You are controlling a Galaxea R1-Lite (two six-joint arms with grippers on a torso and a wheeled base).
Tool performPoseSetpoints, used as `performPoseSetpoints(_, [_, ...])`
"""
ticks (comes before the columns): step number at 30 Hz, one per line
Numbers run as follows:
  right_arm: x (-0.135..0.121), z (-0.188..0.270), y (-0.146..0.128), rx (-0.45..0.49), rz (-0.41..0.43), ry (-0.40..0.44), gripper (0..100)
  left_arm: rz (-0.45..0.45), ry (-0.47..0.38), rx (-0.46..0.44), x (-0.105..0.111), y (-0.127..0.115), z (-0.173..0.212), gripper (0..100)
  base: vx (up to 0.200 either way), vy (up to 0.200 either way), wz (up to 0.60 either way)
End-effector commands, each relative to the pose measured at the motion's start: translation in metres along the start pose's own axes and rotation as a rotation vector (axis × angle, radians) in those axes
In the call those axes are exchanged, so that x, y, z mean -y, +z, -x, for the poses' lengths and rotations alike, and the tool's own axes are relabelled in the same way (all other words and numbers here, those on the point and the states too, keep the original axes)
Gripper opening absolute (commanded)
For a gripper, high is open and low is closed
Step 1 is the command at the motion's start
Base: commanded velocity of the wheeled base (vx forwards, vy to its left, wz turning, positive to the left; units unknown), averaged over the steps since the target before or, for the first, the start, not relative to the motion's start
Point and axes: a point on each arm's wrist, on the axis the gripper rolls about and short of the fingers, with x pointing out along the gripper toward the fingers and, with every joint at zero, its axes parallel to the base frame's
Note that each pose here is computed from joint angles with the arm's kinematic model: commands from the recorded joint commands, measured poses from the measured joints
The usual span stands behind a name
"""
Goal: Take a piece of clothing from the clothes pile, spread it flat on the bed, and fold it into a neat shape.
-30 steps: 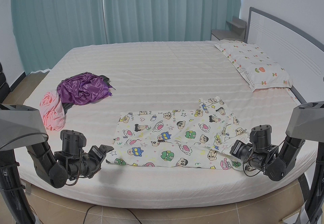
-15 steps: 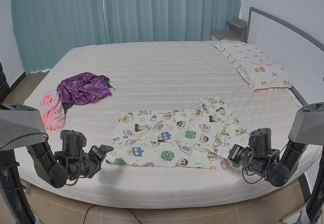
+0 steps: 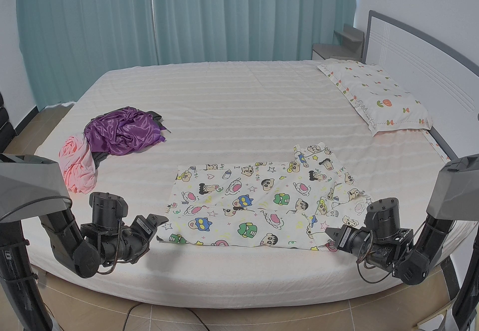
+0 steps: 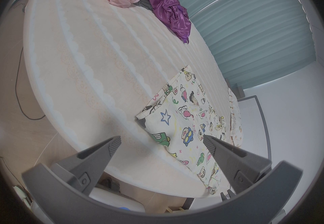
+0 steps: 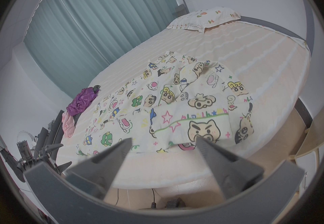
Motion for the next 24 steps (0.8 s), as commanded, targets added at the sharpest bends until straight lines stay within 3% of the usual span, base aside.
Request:
performPoseSetpoints(1, [0.0, 0.005, -0.003, -0.015, 0.017, 0.003, 100, 0.0, 0.003, -0.002, -0.001, 0.0, -0.001, 100, 0.0, 0.0, 0.0])
performPoseSetpoints(18, [0.002, -0.011, -0.01, -0.076, 0.023, 0.081, 100, -0.012, -0.037, -0.014, 0.001, -0.006, 0.002, 100, 0.0, 0.0, 0.0])
performPoseSetpoints(24, [0.017, -0.031, -0.013, -0.077, -0.001, 0.027, 100, -0.013, -0.031, -0.017, -0.001, -0.007, 0.0, 100, 0.0, 0.0, 0.0])
